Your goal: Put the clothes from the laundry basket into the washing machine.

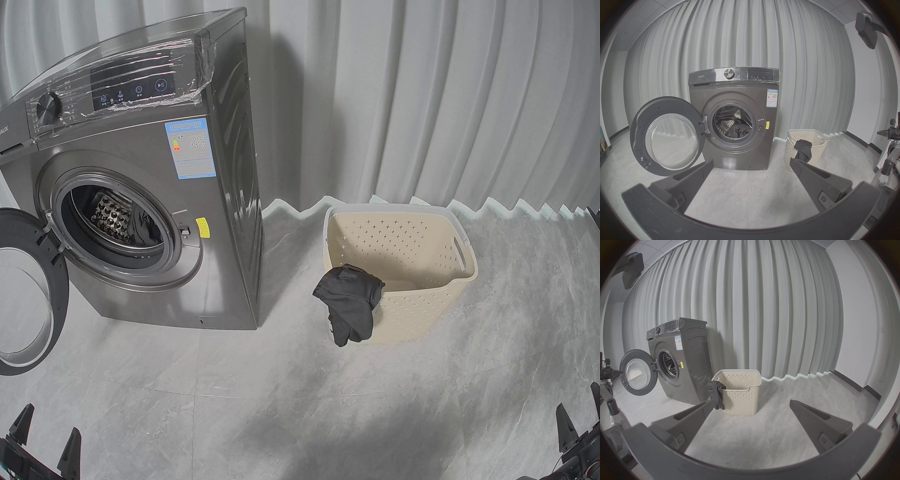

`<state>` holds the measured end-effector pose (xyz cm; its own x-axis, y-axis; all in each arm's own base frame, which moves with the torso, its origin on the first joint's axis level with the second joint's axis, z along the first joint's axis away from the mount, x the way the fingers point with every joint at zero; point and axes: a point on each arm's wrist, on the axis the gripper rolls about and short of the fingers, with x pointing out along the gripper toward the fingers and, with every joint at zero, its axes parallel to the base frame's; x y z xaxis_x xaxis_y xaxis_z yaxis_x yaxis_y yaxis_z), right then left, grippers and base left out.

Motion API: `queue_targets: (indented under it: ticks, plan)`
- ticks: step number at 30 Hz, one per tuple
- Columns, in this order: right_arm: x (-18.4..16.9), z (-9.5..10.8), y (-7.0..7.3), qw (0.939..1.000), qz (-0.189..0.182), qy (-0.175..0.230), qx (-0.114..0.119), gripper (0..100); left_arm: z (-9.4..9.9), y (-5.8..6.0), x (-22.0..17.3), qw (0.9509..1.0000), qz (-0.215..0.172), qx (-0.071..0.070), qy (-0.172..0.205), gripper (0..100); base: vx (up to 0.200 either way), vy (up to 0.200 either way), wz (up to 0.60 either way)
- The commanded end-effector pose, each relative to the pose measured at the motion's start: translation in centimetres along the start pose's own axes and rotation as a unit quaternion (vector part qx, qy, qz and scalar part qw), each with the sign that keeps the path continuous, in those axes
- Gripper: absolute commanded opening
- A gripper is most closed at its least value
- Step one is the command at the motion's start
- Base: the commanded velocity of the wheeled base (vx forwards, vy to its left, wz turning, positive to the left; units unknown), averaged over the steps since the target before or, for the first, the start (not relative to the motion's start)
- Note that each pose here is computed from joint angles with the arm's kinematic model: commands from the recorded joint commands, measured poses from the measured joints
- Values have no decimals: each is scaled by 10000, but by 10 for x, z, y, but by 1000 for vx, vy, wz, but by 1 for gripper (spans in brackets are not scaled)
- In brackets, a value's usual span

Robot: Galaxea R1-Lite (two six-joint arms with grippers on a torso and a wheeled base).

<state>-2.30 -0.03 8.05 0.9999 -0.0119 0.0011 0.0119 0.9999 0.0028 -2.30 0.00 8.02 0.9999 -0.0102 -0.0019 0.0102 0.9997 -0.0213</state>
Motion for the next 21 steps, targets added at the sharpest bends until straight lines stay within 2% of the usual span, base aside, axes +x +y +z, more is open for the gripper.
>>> queue_targets:
  ticks: [1, 6, 18, 21]
  plan:
    - [0, -5, 0, 10000, -2, 5, 1, 100, -5, 0, 0, 10000, 5, 7, 6, 100, 0, 0, 0]
    - [0, -5, 0, 10000, -2, 5, 9, 100, -5, 0, 0, 10000, 5, 14, 6, 100, 0, 0, 0]
    - [0, -5, 0, 10000, -2, 5, 1, 100, -5, 0, 0, 10000, 5, 45, 6, 100, 0, -200, 0]
    - [0, -5, 0, 10000, -2, 5, 1, 100, -5, 0, 0, 10000, -3, 14, 6, 100, 0, 0, 0]
